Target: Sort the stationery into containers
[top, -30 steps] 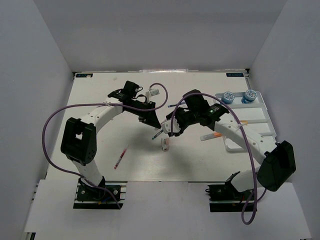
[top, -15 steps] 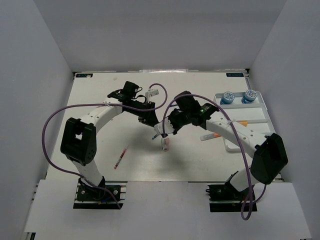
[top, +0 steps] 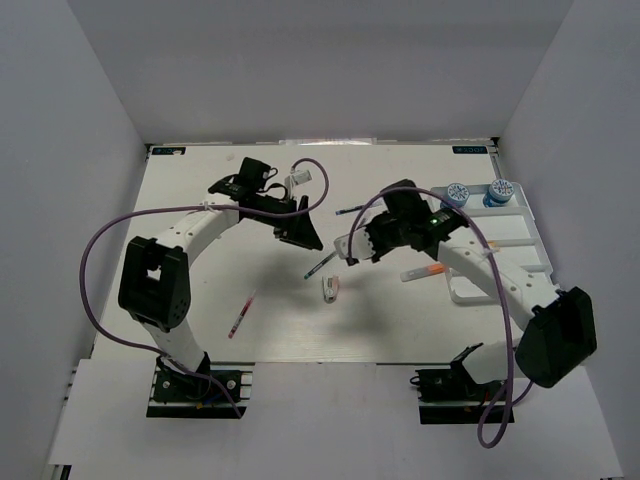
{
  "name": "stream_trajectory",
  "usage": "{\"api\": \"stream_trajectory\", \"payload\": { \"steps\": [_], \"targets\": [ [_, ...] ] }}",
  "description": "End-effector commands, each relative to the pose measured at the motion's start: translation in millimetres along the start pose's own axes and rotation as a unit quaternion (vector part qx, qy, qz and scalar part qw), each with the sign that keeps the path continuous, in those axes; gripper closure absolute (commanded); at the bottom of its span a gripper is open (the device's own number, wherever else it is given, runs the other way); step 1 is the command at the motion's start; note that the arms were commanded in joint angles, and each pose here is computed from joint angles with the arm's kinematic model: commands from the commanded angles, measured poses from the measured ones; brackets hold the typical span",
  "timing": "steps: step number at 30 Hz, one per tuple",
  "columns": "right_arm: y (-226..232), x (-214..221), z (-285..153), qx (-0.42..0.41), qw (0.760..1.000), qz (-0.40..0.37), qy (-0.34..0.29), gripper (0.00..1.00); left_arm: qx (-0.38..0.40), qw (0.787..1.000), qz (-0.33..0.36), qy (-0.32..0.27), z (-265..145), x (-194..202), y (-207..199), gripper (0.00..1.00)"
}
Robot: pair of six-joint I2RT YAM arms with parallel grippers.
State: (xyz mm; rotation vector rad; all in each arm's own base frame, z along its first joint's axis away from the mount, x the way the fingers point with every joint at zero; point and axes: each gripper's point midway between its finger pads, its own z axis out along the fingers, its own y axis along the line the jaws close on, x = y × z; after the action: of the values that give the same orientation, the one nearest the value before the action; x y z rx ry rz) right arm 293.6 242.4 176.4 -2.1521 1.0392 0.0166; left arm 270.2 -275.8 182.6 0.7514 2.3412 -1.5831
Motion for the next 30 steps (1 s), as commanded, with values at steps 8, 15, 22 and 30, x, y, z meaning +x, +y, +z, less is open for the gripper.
{"api": "stream_trajectory", "payload": {
  "steps": [8, 15, 22, 30],
  "targets": [
    [64.9, 149.2, -112.8, -0.036, 0.984, 0.055, 0.163, 1.0, 0.02, 0.998, 0.05, -0.039, -13.9, -25.0, -12.6, 0.15],
    [103.5, 226.4, -161.4, -0.08, 0.965, 0.114, 0.221, 1.0, 0.005, 0.998, 0.051, -0.035, -8.5, -25.3, -3.5, 0.15],
    [133.7, 253.9, -149.6, -0.117, 0.958, 0.139, 0.224, 1.0, -0.012, 0.998, 0.046, -0.031, -6.7, -24.9, 6.4, 0.14],
    [156.8, 261.7, -134.2, -0.145, 0.952, 0.152, 0.222, 1.0, -0.064, 0.995, 0.065, -0.041, -5.8, -28.5, 23.0, 0.11]
  ]
}}
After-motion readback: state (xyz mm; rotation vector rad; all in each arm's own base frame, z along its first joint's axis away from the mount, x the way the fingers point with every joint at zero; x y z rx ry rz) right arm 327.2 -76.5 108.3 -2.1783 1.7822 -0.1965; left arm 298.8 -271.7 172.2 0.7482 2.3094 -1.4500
